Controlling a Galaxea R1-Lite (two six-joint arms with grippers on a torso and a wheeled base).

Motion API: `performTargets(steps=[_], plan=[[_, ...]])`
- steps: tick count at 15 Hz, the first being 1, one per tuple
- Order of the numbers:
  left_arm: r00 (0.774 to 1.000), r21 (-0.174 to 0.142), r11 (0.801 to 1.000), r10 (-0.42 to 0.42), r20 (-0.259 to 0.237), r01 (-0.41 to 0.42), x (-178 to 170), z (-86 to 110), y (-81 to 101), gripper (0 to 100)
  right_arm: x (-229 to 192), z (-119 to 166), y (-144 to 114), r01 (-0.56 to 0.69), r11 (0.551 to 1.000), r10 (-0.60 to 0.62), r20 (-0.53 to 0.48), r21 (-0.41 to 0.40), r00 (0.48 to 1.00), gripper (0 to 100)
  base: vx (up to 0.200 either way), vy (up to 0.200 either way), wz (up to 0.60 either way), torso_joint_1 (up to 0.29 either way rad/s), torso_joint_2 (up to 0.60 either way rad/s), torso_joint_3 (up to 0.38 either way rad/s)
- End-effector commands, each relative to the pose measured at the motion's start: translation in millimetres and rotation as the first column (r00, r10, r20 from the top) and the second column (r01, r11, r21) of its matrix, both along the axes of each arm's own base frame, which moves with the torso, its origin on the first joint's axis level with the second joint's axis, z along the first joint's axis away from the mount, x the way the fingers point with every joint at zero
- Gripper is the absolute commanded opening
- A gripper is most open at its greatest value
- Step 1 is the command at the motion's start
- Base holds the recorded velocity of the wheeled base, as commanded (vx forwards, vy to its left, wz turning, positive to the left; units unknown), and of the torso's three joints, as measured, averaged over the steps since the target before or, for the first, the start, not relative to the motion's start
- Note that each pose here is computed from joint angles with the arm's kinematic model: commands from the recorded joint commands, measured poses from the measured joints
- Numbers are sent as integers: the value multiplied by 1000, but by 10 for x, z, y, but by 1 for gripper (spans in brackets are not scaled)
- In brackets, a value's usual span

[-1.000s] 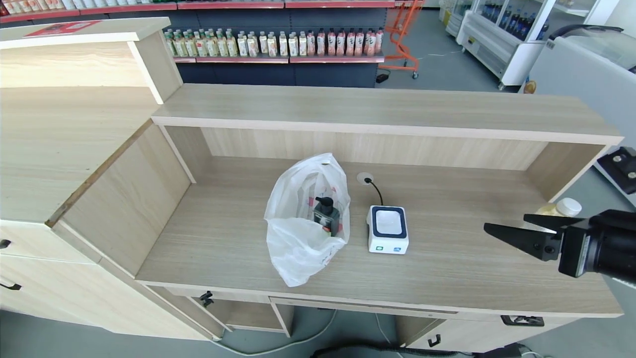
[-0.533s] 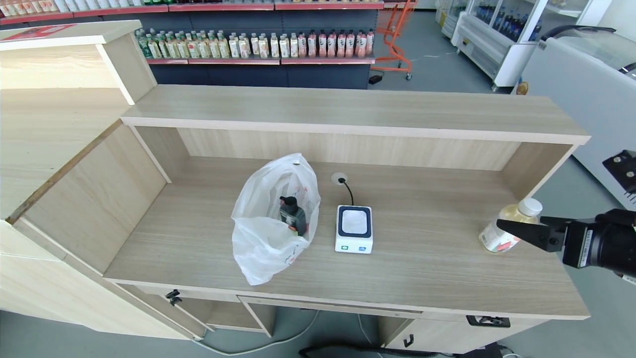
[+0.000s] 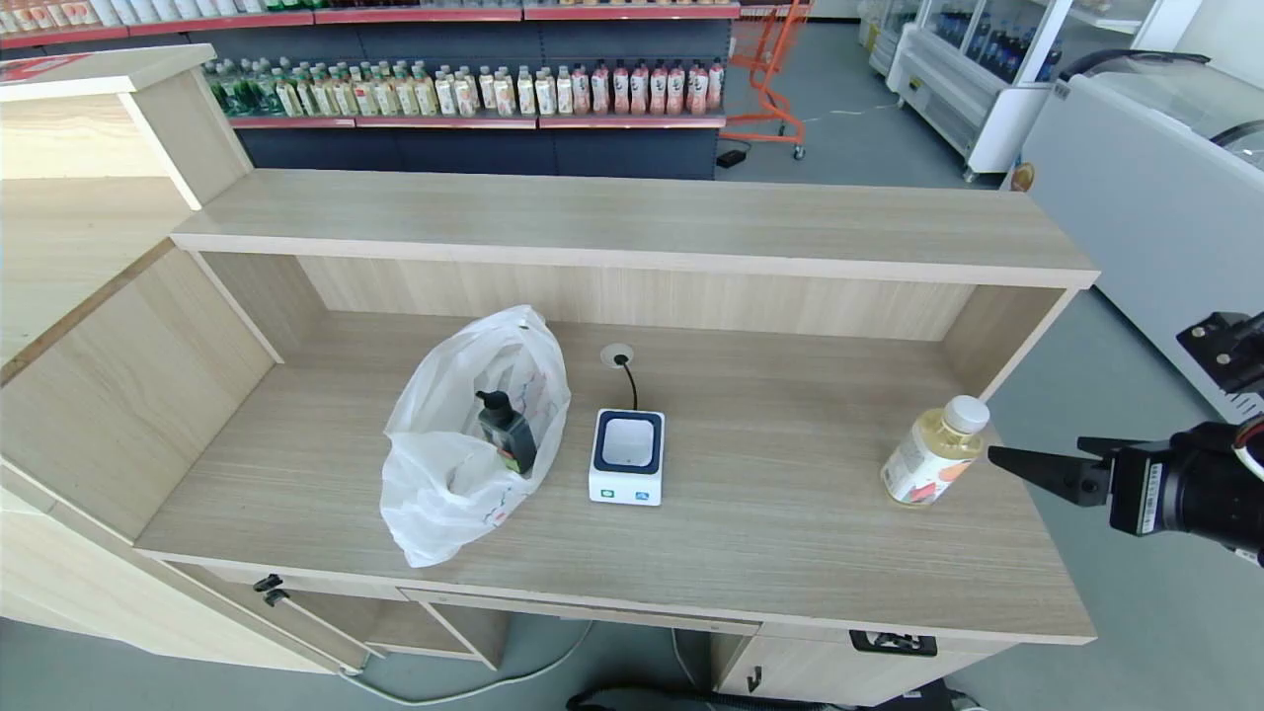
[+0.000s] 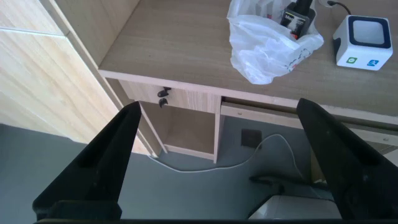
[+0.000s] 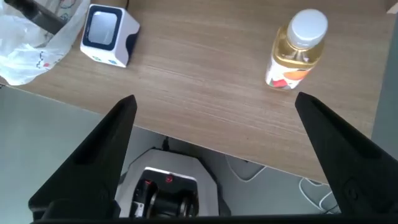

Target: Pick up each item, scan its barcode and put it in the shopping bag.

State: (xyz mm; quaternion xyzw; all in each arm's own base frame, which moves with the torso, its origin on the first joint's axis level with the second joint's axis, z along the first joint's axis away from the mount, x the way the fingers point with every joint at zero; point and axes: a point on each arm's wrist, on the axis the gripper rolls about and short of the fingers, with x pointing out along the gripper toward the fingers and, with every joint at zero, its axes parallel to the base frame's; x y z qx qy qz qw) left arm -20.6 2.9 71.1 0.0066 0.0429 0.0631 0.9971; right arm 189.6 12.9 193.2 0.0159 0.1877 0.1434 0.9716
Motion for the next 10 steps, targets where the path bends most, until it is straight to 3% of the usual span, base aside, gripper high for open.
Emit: performTargets(steps=[1, 2, 3, 6, 10], plan=[[1000, 0, 1000, 1, -14, -1, 10, 3, 0, 100, 22, -29, -5, 3, 1000, -3, -15, -1, 1000, 100, 0, -200, 0, -2, 2, 2], [1000, 0, 1000, 1, -7, -1, 5, 1, 0, 100, 21, -38, -10, 21, 1000, -22, -17, -9, 1000, 100, 0, -200, 0, 2, 7, 2], [999, -5, 1000, 2, 35, -2, -25, -8, 0, 100, 20, -66, -17, 52, 998, -53, -27, -23, 998, 100, 0, 0, 0, 0, 0, 0], [999, -3, 1000, 2, 34, -2, -24, -7, 0, 100, -39, -259, -84, 153, 985, -160, -93, -84, 983, 100, 0, 0, 0, 0, 0, 0], [999, -3, 1000, 2, 34, -2, -24, -7, 0, 100, 96, -579, -245, 347, 903, -396, -178, -255, 901, 100, 0, 0, 0, 0, 0, 0]])
